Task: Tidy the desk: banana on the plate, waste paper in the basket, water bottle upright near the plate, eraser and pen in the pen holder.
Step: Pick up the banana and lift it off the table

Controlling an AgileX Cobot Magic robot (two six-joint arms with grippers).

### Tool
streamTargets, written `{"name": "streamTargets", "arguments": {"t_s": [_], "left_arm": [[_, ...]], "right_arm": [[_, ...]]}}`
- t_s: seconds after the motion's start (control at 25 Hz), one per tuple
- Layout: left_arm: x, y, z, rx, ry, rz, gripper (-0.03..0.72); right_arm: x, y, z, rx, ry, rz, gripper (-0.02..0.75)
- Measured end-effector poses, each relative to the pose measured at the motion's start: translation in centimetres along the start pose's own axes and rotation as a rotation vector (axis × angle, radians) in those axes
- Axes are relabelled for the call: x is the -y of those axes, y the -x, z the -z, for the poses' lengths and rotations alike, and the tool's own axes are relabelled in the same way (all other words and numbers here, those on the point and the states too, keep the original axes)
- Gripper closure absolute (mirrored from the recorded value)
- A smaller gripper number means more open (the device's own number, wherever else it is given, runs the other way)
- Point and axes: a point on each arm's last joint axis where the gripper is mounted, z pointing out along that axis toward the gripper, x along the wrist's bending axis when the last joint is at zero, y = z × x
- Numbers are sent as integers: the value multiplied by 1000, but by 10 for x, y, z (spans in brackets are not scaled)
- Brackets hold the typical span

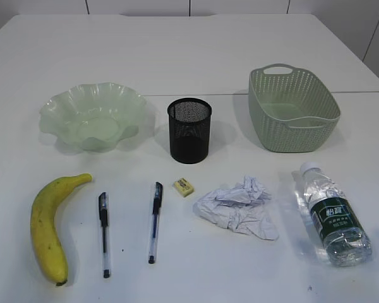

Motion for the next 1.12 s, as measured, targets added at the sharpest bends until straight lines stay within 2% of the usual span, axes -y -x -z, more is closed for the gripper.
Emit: {"name": "streamTargets", "arguments": {"t_s": [0.4, 0.64, 0.96, 1.12], "left_arm": [[-28, 4, -36, 85, -9, -46, 100], [-52, 5, -54, 102, -35, -62, 100], [-54, 31, -93, 136, -152, -148, 100], [-52, 36, -108, 135, -197, -167, 99]], "right_arm": [[-9, -2, -5, 3, -21, 1, 206], [-9, -2, -4, 3, -19, 1, 206], [-9, -2, -4, 0, -18, -2, 206], [-9, -2, -4, -2, -19, -3, 206]]}}
